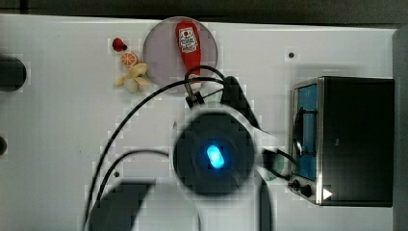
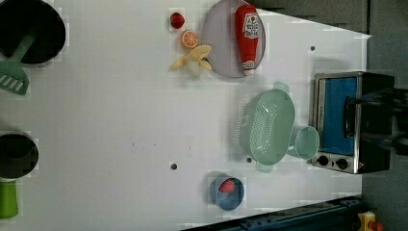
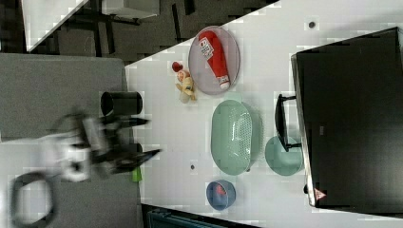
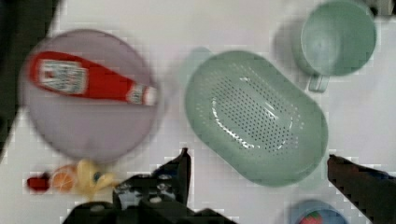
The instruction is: Drag strainer left to right.
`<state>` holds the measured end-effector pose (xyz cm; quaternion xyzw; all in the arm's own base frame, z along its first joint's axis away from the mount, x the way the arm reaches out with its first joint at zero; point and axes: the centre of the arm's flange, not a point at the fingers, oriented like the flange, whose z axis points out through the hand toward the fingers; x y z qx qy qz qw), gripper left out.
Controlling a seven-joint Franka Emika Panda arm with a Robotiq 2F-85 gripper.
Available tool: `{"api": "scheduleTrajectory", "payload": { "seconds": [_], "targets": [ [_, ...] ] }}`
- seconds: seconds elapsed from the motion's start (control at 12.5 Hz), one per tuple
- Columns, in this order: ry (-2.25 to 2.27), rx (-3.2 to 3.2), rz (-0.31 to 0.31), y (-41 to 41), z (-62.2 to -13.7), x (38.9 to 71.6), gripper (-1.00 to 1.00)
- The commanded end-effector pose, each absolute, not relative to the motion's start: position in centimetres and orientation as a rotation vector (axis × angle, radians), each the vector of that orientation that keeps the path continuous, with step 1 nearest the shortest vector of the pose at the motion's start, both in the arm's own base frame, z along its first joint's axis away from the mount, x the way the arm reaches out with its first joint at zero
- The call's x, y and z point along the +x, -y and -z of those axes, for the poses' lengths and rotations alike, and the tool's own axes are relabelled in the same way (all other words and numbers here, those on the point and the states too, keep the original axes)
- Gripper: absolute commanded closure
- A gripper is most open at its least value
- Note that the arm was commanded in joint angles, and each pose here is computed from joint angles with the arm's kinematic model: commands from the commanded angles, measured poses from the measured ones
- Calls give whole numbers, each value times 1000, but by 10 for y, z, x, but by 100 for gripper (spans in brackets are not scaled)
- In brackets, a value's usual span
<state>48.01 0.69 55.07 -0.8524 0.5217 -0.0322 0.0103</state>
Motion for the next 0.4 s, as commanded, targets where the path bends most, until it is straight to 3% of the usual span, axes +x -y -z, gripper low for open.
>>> {"api": "scheduleTrajectory", "payload": {
  "seconds": [0.08, 0.4],
  "targets": [
    [-1216, -2905, -21, 7, -572, 464, -100],
    [-1128, -2926, 62, 20, -612, 468, -100]
  ]
}}
